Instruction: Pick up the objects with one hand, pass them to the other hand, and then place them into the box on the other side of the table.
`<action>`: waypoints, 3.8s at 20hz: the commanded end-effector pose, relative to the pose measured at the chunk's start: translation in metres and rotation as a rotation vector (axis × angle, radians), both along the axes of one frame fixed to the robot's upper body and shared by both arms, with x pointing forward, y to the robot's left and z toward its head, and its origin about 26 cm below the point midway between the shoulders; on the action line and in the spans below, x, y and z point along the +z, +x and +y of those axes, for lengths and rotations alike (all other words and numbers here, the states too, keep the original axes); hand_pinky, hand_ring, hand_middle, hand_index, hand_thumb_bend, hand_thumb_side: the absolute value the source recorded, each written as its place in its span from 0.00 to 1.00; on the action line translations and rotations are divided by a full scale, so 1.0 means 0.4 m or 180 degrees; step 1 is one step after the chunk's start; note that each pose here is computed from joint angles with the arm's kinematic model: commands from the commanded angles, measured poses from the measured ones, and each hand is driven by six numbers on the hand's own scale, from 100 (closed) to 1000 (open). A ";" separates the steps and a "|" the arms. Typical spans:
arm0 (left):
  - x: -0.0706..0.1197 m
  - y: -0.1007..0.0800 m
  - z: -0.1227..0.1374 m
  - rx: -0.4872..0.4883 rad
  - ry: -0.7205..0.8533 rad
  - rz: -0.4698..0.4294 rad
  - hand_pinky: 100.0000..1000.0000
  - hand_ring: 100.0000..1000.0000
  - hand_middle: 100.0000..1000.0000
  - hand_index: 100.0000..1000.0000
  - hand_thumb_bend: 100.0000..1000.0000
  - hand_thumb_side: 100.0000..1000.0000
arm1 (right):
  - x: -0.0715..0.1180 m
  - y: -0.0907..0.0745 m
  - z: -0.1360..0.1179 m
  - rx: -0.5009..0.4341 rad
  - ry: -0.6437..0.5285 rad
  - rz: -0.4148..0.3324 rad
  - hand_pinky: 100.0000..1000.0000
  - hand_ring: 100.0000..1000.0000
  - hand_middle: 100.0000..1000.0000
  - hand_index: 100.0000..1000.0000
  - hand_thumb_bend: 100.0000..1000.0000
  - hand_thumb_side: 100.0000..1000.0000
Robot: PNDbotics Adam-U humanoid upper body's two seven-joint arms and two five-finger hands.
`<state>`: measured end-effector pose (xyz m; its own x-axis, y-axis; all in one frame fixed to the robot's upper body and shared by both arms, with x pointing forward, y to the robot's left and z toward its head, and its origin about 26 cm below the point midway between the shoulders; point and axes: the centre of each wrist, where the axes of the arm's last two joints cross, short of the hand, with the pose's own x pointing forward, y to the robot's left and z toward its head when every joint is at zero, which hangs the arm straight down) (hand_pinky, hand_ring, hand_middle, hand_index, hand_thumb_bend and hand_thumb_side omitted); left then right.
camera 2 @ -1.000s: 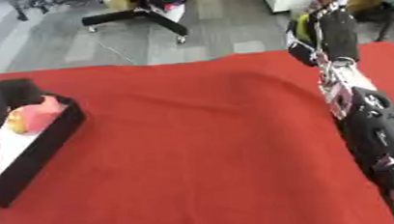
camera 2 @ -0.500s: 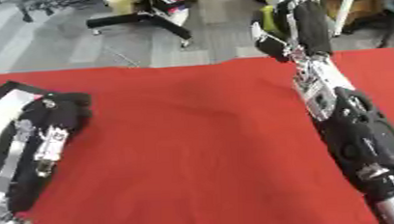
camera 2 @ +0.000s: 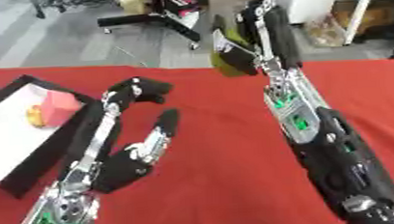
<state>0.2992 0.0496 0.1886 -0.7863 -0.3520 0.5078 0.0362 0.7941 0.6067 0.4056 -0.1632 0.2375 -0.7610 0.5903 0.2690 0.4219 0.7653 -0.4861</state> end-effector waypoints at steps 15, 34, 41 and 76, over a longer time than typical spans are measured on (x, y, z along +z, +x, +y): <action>0.005 0.037 -0.059 0.0879 -0.0127 -0.0826 0.78 0.72 0.73 0.85 0.59 0.34 | 0.163 -0.203 0.034 0.0842 0.0309 0.0035 0.72 0.09 0.00 0.00 0.00 0.24; -0.022 0.030 -0.085 0.1422 -0.0862 -0.1058 0.79 0.73 0.74 0.84 0.59 0.33 | 0.181 -0.211 0.006 0.1173 0.0496 0.0242 0.73 0.08 0.00 0.00 0.00 0.25; 0.022 0.004 -0.092 0.1121 -0.0975 -0.1113 0.79 0.73 0.74 0.85 0.62 0.34 | 0.179 -0.210 0.008 0.1186 0.0481 0.0258 0.73 0.08 0.00 0.00 0.00 0.25; 0.073 0.010 -0.167 0.1054 -0.0863 -0.1015 0.75 0.70 0.71 0.80 0.36 0.35 | 0.168 -0.220 0.022 0.1405 0.0410 0.0355 0.74 0.07 0.00 0.00 0.00 0.24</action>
